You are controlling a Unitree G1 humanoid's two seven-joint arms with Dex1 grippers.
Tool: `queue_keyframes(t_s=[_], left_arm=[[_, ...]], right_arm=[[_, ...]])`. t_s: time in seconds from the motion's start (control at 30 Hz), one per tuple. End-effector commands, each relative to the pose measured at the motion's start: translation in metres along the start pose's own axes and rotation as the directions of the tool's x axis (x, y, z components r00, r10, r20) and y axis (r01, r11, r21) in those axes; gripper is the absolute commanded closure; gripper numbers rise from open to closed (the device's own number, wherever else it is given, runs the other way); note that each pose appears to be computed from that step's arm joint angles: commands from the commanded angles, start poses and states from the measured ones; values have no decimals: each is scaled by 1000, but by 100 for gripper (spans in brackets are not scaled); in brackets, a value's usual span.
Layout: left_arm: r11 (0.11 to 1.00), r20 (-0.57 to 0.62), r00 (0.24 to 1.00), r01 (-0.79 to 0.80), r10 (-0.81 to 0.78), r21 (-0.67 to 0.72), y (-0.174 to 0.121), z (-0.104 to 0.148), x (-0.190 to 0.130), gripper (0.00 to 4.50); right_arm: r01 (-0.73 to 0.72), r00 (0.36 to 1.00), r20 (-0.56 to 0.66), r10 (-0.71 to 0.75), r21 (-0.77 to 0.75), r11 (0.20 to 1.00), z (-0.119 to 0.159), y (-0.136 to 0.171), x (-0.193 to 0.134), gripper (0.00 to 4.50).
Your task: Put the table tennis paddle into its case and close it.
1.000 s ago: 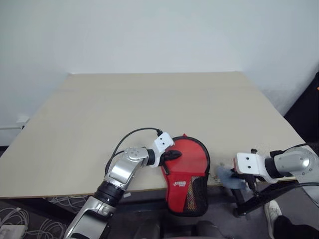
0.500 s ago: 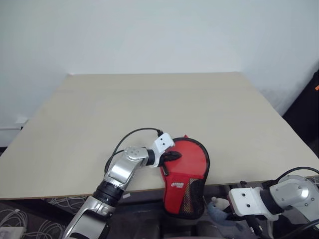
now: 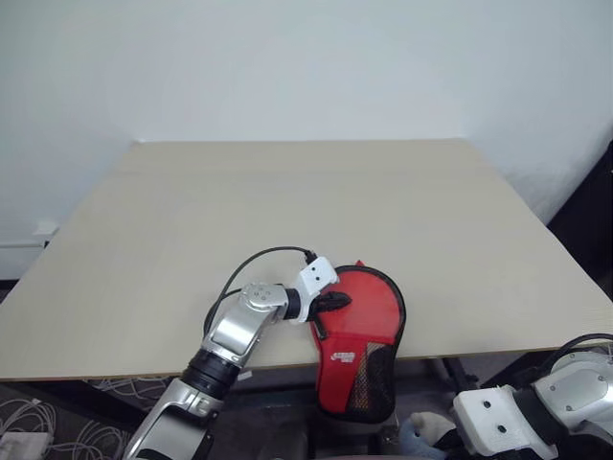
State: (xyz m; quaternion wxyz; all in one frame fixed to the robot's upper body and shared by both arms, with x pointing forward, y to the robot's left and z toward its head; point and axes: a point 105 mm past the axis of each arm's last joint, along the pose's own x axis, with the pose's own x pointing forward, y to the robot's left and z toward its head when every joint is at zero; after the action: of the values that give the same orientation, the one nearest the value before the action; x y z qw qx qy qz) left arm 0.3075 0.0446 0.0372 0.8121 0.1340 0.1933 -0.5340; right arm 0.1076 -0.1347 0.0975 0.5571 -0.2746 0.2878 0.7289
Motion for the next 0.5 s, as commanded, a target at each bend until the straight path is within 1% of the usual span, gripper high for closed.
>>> queue_keyframes(t_s=[0.03, 0.17, 0.27, 0.33, 0.37, 0.4, 0.43, 0.5], left_arm=[[997, -120, 992, 20, -29, -69, -10, -34, 9, 450], [997, -110, 994, 3, -11, -73, -6, -31, 11, 450], [997, -89, 996, -20, 13, -80, -1, -26, 11, 450], [996, -70, 997, -31, 26, -80, 2, -21, 9, 450], [996, -57, 998, -38, 34, -75, 4, -17, 8, 432], [996, -43, 998, -39, 36, -80, 5, -14, 7, 412], [996, -27, 999, -34, 32, -81, 5, -9, 5, 388], [998, 8, 999, -37, 38, -59, 6, 3, -1, 319]], right_arm=[[-56, 998, 28, 58, -42, 998, 10, 9, 1, 449], [-9, 1000, 19, 10, -50, 999, 6, -3, -4, 449], [64, 998, 23, -63, -27, 998, 3, -22, -11, 449], [119, 992, 33, -119, -15, 993, 3, -39, -19, 386], [145, 989, 43, -145, -4, 989, 4, -47, -22, 361], [164, 985, 57, -164, 4, 987, 6, -54, -25, 331], [178, 981, 69, -178, 10, 984, 9, -61, -29, 292], [229, 968, 95, -231, 29, 973, 13, -78, -38, 216]])
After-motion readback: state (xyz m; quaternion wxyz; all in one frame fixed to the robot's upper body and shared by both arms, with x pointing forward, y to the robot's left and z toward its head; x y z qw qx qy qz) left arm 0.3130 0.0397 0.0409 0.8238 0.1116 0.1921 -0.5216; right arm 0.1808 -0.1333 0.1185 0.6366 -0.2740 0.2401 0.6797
